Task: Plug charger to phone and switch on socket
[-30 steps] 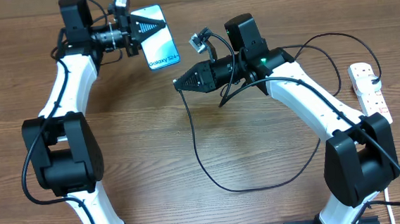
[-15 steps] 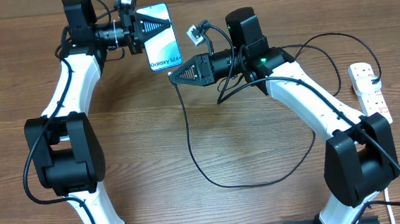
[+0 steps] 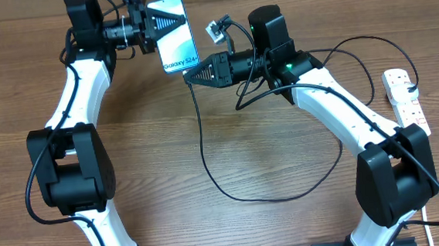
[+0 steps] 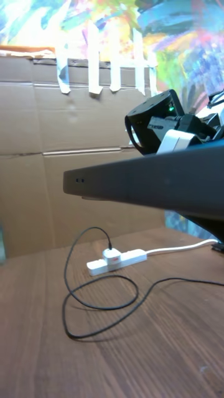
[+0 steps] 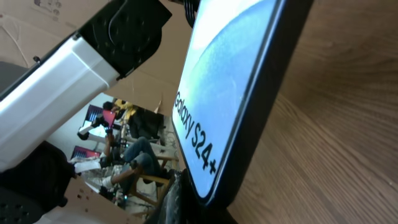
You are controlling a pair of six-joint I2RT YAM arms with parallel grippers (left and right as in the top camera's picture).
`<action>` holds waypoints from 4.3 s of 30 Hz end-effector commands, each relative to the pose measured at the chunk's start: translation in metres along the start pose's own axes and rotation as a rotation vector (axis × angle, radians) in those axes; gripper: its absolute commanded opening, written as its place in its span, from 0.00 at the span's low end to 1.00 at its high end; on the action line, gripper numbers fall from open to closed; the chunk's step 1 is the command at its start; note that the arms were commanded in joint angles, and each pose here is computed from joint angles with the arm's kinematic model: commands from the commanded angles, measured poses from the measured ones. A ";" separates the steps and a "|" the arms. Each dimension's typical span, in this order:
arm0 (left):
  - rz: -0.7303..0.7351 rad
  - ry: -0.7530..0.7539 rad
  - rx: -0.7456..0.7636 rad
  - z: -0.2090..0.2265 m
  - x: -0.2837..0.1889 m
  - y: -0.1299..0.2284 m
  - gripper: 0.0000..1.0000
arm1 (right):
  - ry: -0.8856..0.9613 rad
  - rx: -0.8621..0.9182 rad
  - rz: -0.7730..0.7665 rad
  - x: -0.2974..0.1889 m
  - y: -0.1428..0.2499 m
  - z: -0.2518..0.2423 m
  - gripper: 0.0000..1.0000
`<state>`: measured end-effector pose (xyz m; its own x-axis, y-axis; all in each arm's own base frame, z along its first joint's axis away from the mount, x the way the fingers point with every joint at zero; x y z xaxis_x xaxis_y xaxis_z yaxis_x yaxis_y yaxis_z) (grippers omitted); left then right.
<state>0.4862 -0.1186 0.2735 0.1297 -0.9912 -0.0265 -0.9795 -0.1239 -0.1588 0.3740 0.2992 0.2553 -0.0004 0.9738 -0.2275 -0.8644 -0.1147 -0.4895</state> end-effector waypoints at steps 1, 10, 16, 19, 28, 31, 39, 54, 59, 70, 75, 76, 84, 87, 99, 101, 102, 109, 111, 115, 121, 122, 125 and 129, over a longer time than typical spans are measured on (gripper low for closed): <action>0.029 0.016 -0.011 -0.017 0.004 0.004 0.04 | -0.011 -0.008 -0.023 -0.002 -0.008 0.012 0.04; 0.045 0.020 0.007 -0.019 0.011 0.007 0.04 | -0.025 -0.013 -0.033 -0.002 -0.012 0.016 0.04; 0.054 0.024 0.021 -0.020 0.011 0.008 0.04 | -0.030 -0.004 -0.042 -0.002 -0.014 0.017 0.04; 0.059 0.026 0.022 -0.020 0.011 0.008 0.04 | -0.027 0.009 -0.046 -0.003 -0.015 0.017 0.04; 0.075 0.032 0.022 -0.021 0.010 0.010 0.04 | -0.018 0.039 -0.078 -0.015 -0.023 0.011 0.04; 0.079 0.033 0.022 -0.021 0.010 0.011 0.04 | -0.024 0.028 -0.086 -0.015 -0.026 0.013 0.04; 0.067 0.028 0.012 -0.021 0.010 0.009 0.04 | -0.023 0.048 -0.080 -0.014 -0.024 0.013 0.04; 0.074 0.029 -0.047 -0.021 0.010 0.010 0.04 | -0.014 0.063 -0.080 -0.014 -0.022 0.009 0.04; 0.077 0.030 -0.031 -0.021 0.011 0.011 0.04 | -0.015 0.062 -0.082 -0.014 -0.023 0.010 0.04; 0.073 0.032 0.027 -0.021 0.009 0.010 0.04 | -0.016 0.065 -0.081 -0.014 -0.023 0.010 0.04; 0.074 0.033 0.039 -0.023 0.009 0.010 0.04 | -0.015 0.065 -0.082 -0.014 -0.023 0.010 0.04; 0.076 0.034 0.039 -0.023 0.010 0.010 0.04 | -0.015 0.065 -0.082 -0.014 -0.023 0.010 0.04; 0.079 0.033 -0.003 -0.023 0.011 0.010 0.04 | -0.007 0.071 -0.088 -0.014 -0.023 0.008 0.04; 0.075 0.031 -0.022 -0.023 0.011 0.010 0.04 | -0.007 0.077 -0.083 -0.014 -0.022 0.008 0.04; 0.095 0.036 -0.027 -0.024 0.011 0.012 0.04 | -0.003 0.075 -0.090 -0.014 -0.024 0.008 0.04; 0.103 0.038 -0.028 -0.024 0.011 0.013 0.04 | 0.009 0.093 -0.102 -0.014 -0.025 0.006 0.04; 0.107 0.040 -0.027 -0.024 0.011 0.014 0.04 | 0.015 0.094 -0.109 -0.014 -0.026 0.005 0.04; 0.134 0.049 -0.008 -0.025 0.010 0.018 0.04 | 0.032 0.127 -0.143 -0.016 -0.032 0.003 0.04; 0.134 0.049 -0.008 -0.025 0.010 0.018 0.04 | 0.033 0.125 -0.146 -0.016 -0.032 0.003 0.04; 0.136 0.049 -0.004 -0.025 0.011 0.018 0.04 | 0.035 0.136 -0.170 -0.016 -0.037 0.004 0.04; 0.152 0.052 -0.001 -0.026 0.019 0.021 0.04 | 0.043 0.124 -0.206 -0.018 -0.043 0.005 0.04; 0.156 0.053 -0.001 -0.026 0.020 0.022 0.04 | 0.048 0.124 -0.211 -0.018 -0.044 0.004 0.04; 0.173 0.056 -0.001 -0.027 0.028 0.025 0.04 | 0.064 0.118 -0.231 -0.018 -0.046 0.002 0.04; 0.190 0.058 -0.001 -0.028 0.035 0.029 0.04 | 0.076 0.116 -0.243 -0.019 -0.048 0.000 0.04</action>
<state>0.4926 -0.1209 0.2803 0.1671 -0.9856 -0.0248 -0.9795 -0.1631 -0.1181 0.3900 0.2962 0.2707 0.0705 0.9823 -0.1733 -0.9342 0.0041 -0.3567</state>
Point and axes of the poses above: each gripper's point midway between its finger pads, its own x axis out along the fingers, its own z axis along the line the jaws close on, y = z × x, the point moved 4 cm from there along -x, back along the fingers
